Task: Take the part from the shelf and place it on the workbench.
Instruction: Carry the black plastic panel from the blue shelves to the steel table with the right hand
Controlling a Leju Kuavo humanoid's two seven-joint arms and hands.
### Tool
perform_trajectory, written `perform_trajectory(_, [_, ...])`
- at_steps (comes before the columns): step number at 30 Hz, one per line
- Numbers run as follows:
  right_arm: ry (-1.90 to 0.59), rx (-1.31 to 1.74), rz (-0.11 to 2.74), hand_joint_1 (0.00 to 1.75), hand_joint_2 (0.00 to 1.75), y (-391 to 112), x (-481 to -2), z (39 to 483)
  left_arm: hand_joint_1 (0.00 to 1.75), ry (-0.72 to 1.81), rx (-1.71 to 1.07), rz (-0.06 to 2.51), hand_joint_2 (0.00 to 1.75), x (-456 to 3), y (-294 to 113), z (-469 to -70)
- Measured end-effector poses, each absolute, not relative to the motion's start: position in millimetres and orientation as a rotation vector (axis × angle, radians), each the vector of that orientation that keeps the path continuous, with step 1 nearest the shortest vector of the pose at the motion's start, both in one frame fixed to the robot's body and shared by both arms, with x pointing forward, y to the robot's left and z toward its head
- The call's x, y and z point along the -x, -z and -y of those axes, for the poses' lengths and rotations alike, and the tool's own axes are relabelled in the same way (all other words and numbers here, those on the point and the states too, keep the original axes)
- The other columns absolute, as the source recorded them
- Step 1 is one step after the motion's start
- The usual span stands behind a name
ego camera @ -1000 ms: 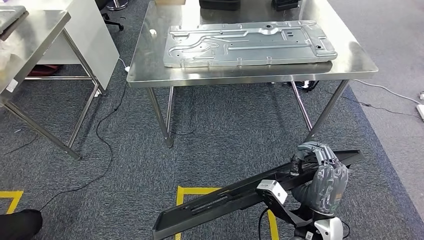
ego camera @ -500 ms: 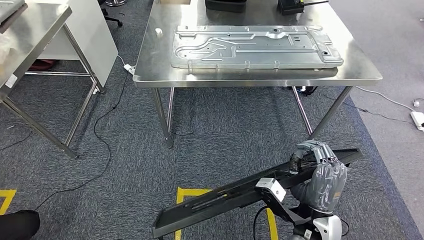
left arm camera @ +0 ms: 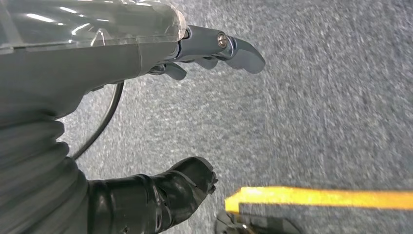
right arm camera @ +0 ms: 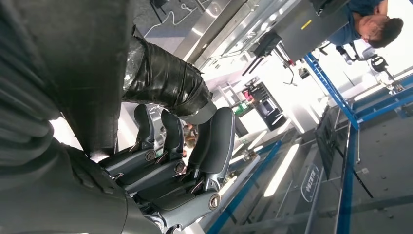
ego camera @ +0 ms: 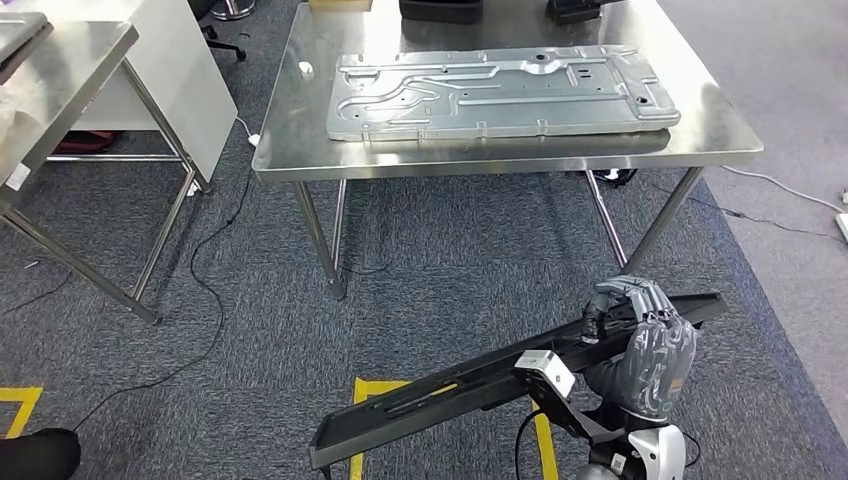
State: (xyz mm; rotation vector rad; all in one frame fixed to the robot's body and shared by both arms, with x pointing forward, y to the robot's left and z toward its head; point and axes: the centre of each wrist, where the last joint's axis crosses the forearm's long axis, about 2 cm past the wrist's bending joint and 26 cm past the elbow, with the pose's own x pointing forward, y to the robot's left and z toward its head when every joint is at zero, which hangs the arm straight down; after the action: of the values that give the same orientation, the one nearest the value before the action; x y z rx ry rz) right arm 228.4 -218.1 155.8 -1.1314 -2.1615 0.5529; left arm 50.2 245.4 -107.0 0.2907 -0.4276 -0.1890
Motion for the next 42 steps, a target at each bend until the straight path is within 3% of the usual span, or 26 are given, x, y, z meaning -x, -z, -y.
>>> perform_trajectory(42, [-0.550, 1.150, 2.145, 1.75, 1.75, -156.7, -231.3, 221.3, 0.00, 0.211, -0.283, 0.438, 1.75, -49.5, 107.2, -245.4])
